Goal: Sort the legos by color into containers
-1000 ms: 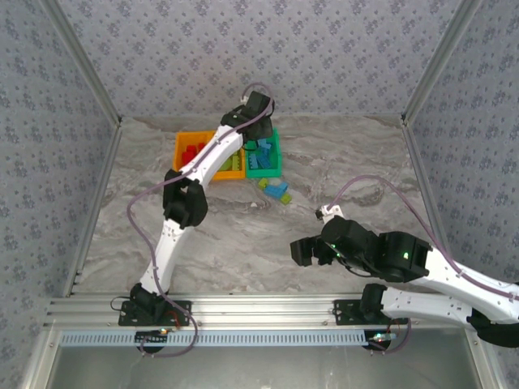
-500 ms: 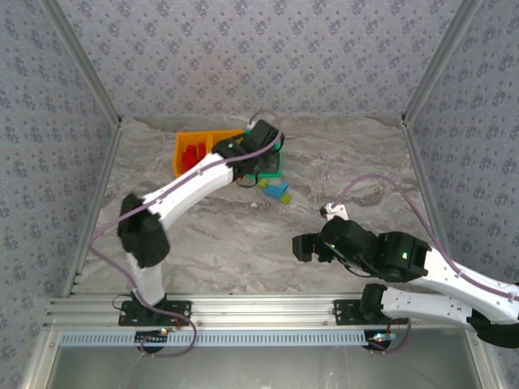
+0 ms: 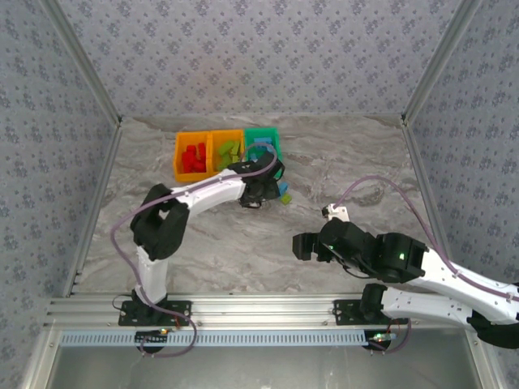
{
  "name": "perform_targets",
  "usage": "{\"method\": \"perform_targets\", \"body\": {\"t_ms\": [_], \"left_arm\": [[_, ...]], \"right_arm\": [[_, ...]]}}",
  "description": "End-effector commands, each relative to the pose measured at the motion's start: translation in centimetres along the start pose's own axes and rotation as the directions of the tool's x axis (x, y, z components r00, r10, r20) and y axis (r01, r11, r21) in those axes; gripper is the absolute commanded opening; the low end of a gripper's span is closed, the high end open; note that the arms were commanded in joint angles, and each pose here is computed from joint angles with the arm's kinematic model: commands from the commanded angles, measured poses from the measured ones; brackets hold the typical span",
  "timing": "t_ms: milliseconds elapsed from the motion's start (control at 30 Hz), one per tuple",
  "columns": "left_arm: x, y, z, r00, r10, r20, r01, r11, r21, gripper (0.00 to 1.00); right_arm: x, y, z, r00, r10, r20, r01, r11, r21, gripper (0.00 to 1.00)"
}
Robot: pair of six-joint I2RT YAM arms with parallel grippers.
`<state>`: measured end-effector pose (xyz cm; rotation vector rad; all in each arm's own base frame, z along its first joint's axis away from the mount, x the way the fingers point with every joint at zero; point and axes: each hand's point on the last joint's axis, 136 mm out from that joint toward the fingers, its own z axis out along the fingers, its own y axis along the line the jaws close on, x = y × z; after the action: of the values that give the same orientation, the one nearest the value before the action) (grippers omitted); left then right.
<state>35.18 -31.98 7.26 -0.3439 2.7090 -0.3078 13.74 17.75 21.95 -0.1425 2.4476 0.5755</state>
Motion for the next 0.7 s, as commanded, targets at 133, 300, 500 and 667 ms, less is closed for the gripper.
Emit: {"method": "perform_targets", "body": {"t_ms": [133, 300, 500, 667], "left_arm": [[-1.3, -3.8, 1.9, 0.995, -0.102, -0.003, 0.102, 0.991, 0.086, 0.88], [-1.3, -2.9, 3.3, 0.995, -0.098, 0.007, 0.098, 0.994, 0.043, 0.88], [-0.4, -1.9, 4.9, 0.997, -0.072, -0.023, 0.072, 0.997, 0.016, 0.86], [0.6, -0.9, 5.2, 0.996, -0.069, -0.056, 0.069, 0.998, -0.006, 0.68]], "right_arm": [[0.5, -1.9, 0.0, 1.0, 0.019, 0.008, -0.019, 0.998, 0.054, 1.0], [0.5, -2.2, -0.1, 1.0, 0.014, 0.015, -0.015, 0.998, 0.056, 1.0], [0.7, -2.4, -0.1, 1.0, 0.018, 0.01, -0.019, 0.998, 0.058, 1.0], [0.7, -2.3, -0.1, 1.0, 0.029, 0.009, -0.03, 0.998, 0.054, 1.0]]}}
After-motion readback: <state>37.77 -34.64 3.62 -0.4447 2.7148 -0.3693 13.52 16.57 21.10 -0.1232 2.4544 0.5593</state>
